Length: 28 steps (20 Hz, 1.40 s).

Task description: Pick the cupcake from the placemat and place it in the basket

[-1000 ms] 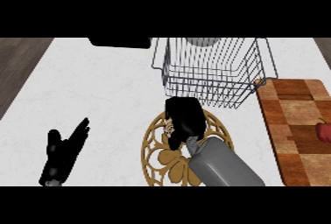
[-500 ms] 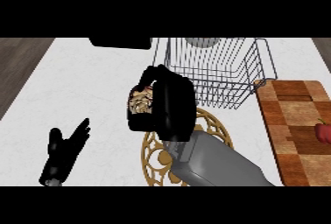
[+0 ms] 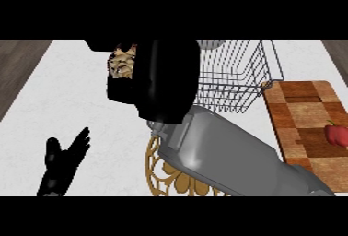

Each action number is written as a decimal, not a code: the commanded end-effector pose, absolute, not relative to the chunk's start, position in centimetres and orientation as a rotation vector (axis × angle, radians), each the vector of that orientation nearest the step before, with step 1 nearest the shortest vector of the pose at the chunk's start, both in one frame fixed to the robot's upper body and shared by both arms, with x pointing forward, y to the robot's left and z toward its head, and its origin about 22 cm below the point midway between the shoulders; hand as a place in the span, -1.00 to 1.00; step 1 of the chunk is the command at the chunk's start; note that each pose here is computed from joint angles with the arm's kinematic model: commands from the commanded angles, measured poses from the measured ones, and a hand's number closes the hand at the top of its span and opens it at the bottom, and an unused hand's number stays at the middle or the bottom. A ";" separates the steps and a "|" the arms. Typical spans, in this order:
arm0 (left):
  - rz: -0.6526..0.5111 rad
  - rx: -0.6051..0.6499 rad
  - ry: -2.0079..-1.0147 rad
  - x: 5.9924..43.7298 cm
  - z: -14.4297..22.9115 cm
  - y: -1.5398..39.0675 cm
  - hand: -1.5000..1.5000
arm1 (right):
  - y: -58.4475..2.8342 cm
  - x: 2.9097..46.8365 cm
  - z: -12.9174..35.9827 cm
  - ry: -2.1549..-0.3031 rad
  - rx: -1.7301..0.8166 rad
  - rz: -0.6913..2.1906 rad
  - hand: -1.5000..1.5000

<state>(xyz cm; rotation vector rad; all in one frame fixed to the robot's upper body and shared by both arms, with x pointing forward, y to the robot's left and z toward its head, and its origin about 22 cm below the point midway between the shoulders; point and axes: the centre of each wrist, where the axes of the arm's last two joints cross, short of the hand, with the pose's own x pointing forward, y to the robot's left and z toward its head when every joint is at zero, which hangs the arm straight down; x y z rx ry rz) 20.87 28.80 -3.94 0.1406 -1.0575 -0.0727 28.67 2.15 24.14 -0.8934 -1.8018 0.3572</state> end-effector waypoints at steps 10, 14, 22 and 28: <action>-0.049 0.142 -1.007 19.5 -4.6 31.1 0.00 | 2.2 33.8 28.6 -1.537 -0.969 0.218 1.00; -0.050 0.144 -1.010 20.5 -4.1 30.1 0.00 | -0.4 37.3 27.1 -1.529 -0.965 0.222 1.00; -0.039 0.152 -1.034 20.1 -4.1 29.4 0.00 | -2.7 39.9 22.8 -1.495 -0.862 0.093 1.00; -0.055 0.149 -1.021 20.3 -4.7 28.4 0.00 | -4.3 40.8 19.9 -1.512 -0.783 0.006 1.00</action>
